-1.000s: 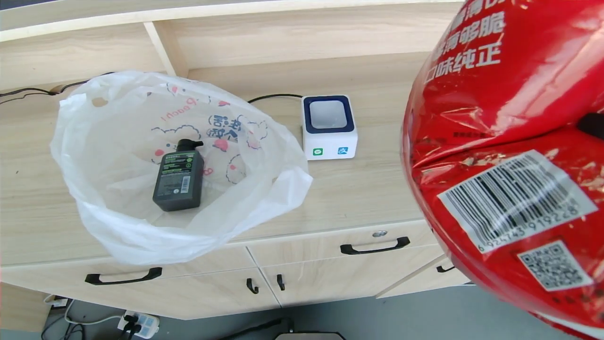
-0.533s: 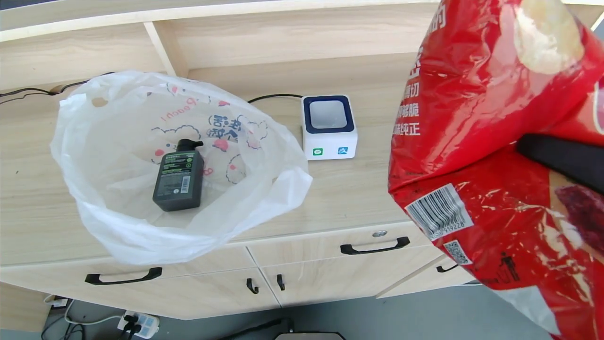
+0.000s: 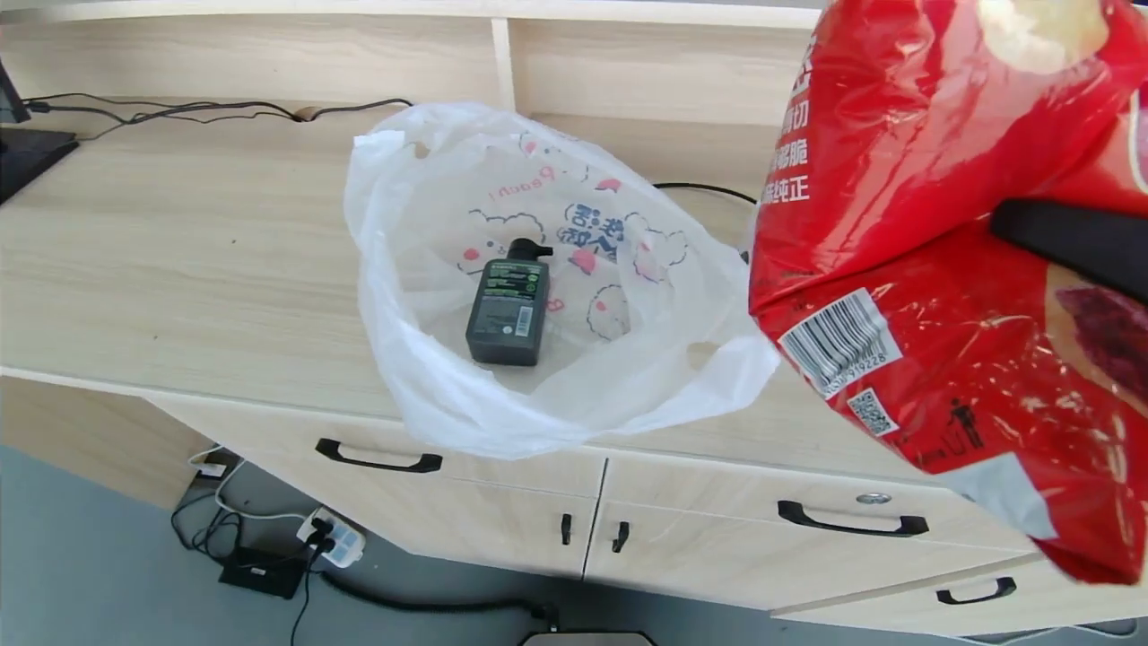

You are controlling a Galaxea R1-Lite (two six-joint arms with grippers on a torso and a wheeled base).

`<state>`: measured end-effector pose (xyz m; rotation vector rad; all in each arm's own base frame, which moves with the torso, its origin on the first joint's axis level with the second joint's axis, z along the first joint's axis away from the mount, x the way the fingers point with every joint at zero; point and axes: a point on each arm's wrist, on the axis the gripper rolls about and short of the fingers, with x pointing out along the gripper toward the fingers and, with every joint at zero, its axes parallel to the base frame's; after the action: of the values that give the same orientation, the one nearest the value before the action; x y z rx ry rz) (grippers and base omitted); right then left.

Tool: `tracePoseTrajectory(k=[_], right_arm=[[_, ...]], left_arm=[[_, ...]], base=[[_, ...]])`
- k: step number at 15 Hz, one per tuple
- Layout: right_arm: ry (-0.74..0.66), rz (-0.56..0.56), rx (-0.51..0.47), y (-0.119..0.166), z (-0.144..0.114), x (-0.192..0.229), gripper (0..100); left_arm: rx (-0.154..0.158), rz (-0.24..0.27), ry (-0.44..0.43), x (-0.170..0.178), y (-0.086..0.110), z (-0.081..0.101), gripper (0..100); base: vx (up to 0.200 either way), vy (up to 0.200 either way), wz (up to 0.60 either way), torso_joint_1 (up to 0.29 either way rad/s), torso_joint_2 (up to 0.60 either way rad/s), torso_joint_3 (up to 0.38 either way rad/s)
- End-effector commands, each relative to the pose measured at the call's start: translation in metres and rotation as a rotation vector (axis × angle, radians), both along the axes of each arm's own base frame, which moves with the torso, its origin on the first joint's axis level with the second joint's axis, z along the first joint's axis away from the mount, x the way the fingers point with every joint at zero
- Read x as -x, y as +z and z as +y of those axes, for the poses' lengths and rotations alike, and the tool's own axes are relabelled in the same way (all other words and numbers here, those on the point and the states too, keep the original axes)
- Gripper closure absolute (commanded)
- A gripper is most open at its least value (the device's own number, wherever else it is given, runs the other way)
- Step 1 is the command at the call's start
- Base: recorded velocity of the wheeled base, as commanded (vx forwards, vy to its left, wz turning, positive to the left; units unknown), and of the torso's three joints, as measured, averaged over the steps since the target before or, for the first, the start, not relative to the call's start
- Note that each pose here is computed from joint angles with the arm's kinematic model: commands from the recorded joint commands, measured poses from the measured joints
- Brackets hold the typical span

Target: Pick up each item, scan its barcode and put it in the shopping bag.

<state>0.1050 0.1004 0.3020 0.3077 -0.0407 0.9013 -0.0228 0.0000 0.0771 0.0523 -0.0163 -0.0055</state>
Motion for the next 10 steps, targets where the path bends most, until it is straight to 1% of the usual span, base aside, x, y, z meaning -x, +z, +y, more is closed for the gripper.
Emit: tracePoseTrajectory(k=[1,3,7,9,10], right_arm=[[-0.016,0.034,0.029,-0.004,0.009,-0.011,100],[-0.028,0.053,0.045,-0.001,0.021,-0.026,100],[-0.149,0.071,0.047,0.007,0.039,-0.067,100],[-0.177,0.065,0.083,0.006,0.051,-0.087,100],[-0.196,0.073,0.103,0.001,0.051,-0.094,100]], left_arm=[[0.0,-0.001,0.0,0.0,0.0,0.0,0],[0.0,-0.001,0.0,0.0,0.0,0.0,0],[0.0,-0.001,0.0,0.0,0.0,0.0,0],[0.002,-0.001,0.0,0.0,0.0,0.0,0],[0.0,-0.001,0.0,0.0,0.0,0.0,0]], base=[[0.0,0.0,0.6,0.002,0.0,0.007],[0.0,0.0,0.6,0.005,0.0,0.002],[0.0,0.0,0.0,0.0,0.0,0.0],[0.0,0.0,0.0,0.0,0.0,0.0],[0.0,0.0,0.0,0.0,0.0,0.0]])
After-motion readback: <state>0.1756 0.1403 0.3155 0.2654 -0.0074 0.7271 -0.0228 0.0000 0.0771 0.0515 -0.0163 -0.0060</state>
